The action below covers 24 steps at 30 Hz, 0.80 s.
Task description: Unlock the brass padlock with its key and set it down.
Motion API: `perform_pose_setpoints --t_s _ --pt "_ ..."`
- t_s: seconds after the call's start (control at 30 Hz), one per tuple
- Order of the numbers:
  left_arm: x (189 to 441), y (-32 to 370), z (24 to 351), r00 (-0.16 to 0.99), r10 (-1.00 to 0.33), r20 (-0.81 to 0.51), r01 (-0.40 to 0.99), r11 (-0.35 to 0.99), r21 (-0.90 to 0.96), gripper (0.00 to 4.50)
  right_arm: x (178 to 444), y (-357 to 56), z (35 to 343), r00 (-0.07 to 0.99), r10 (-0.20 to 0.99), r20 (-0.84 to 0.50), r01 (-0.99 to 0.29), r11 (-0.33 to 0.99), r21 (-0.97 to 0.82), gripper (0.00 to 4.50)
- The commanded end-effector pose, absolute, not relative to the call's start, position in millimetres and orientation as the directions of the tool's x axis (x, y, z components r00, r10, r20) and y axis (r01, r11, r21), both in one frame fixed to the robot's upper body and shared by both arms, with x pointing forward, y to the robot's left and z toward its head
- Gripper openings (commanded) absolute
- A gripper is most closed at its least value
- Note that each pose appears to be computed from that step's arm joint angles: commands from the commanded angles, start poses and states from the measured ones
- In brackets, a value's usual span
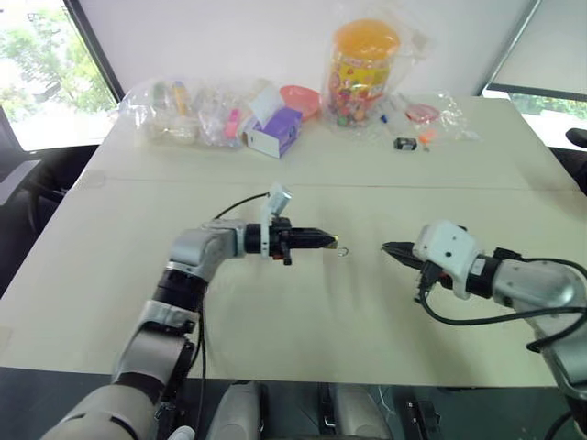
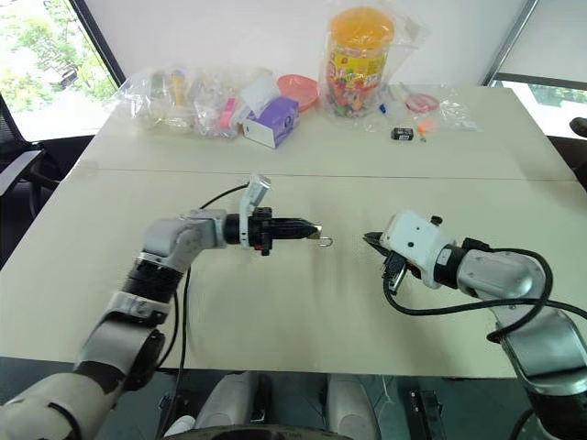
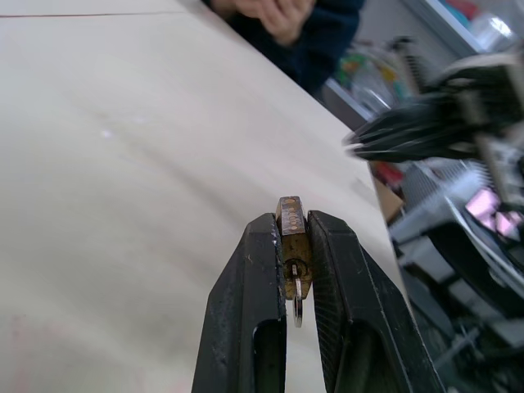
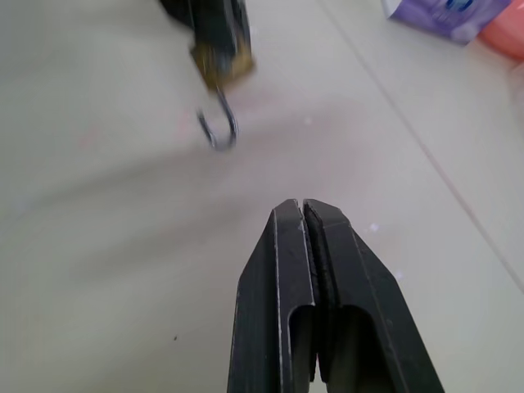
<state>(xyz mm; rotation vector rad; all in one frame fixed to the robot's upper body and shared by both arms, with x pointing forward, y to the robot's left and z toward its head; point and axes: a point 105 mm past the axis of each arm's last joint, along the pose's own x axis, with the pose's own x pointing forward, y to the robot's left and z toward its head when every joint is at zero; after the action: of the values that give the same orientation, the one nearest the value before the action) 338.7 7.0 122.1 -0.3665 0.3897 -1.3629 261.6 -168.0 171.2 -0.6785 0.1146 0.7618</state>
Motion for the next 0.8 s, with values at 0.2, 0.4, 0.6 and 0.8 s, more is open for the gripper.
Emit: perform_pose_setpoints --t_s 0.2,0.4,0.6,0.8 --pt "370 -6 87 0.381 -0.915 -0.132 0.740 0.387 -0.549 0.00 253 -156 187 0.770 0.584 -0.257 -0.613 0.567 -0.550 0.04" --pt "371 2 68 0.391 -0.897 -0.203 0.723 0.437 -0.535 0.00 252 -153 187 0.773 0.582 -0.250 -0.610 0.577 -0.544 0.04" --pt "371 10 68 0.386 -0.898 -0.211 0.739 0.438 -0.512 2.78 253 -149 186 0.768 0.590 -0.251 -0.617 0.575 -0.537 0.00" --pt "372 32 78 0.384 -0.898 -0.215 0.798 0.439 -0.413 4.48 253 -153 182 0.764 0.582 -0.280 -0.625 0.558 -0.546 0.00"
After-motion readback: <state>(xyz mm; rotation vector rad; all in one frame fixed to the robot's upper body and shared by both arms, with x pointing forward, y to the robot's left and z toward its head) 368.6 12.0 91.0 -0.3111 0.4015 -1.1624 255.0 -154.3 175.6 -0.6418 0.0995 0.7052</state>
